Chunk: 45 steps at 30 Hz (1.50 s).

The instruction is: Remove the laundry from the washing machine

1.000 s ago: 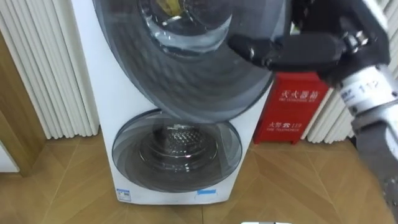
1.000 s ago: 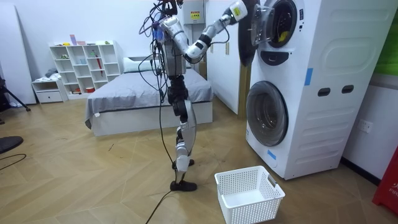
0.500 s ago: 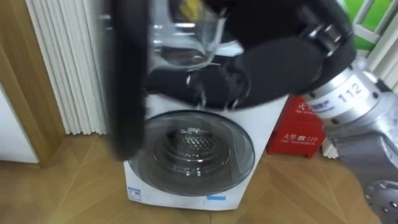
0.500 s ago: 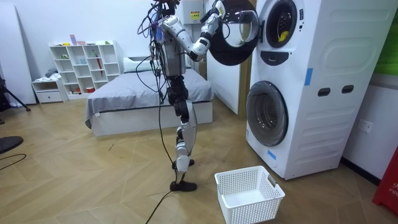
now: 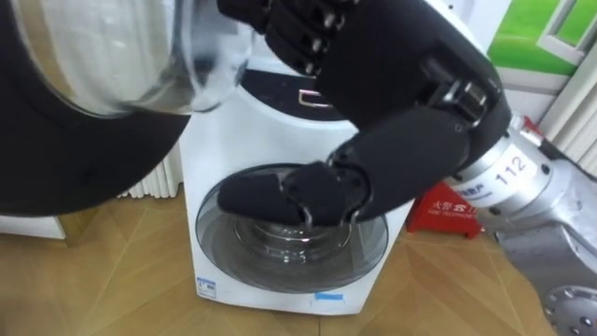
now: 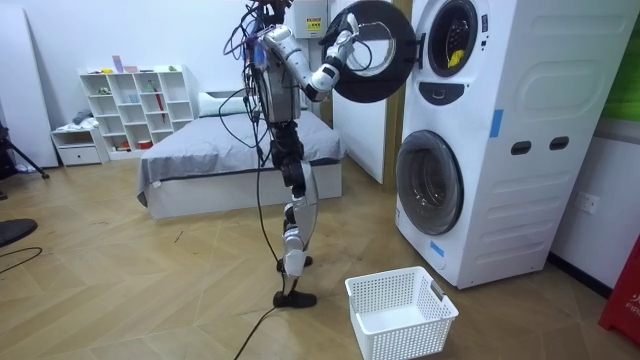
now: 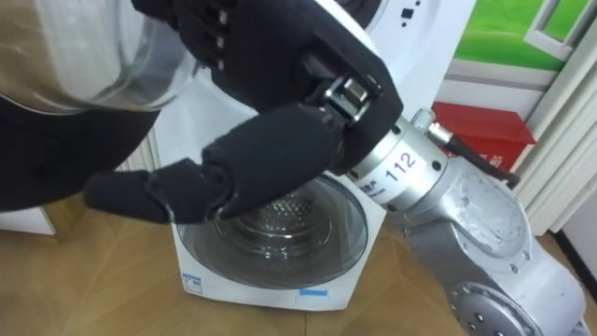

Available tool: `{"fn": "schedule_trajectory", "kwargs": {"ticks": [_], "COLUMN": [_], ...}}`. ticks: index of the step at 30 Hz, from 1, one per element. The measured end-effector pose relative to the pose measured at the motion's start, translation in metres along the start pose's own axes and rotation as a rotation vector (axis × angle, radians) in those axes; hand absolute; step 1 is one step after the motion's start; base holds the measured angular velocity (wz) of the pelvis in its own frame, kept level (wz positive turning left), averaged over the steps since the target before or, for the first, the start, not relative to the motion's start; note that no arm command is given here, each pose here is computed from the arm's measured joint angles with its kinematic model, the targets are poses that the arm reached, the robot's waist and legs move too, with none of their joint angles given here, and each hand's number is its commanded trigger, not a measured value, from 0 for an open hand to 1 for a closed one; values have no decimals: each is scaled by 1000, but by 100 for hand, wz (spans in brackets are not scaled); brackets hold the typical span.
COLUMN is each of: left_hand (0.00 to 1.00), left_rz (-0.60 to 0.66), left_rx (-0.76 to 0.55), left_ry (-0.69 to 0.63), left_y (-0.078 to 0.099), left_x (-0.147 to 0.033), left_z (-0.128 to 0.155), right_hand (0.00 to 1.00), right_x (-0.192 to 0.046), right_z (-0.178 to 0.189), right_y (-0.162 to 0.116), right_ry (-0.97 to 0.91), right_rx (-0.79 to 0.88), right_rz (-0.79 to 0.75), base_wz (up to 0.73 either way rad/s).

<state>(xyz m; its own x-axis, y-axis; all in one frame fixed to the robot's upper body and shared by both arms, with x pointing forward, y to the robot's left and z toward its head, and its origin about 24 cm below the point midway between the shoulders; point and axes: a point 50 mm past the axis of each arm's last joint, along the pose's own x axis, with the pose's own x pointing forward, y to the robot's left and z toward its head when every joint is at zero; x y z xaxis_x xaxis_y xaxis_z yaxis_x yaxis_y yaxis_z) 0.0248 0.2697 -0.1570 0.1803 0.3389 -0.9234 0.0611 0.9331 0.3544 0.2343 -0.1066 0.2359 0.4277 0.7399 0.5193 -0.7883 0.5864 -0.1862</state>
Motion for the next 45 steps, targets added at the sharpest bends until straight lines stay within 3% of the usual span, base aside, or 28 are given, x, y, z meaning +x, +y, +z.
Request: {"fn": "schedule_trajectory", "kwargs": {"ticks": [11,17,45], "left_hand": [0,0,0], "left_rz": [-7,-12,-14], "left_rx": [-34,-41,-25], "left_ry": [28,26,15], "left_y": [-6,-8,-9], "left_x": [-2,-2,-1], "left_z": [-12,-11,-6], "right_hand": [0,0,0], "right_x": [-13,-42,-41], "right_z": [-6,-36,-45], "right_y": [-16,-26,-51], "right_ry": [28,156,187], "right_rx": [-45,-30,-137], "right_rz": [-127,-287,-542], "base_wz": [1,2,5]}}
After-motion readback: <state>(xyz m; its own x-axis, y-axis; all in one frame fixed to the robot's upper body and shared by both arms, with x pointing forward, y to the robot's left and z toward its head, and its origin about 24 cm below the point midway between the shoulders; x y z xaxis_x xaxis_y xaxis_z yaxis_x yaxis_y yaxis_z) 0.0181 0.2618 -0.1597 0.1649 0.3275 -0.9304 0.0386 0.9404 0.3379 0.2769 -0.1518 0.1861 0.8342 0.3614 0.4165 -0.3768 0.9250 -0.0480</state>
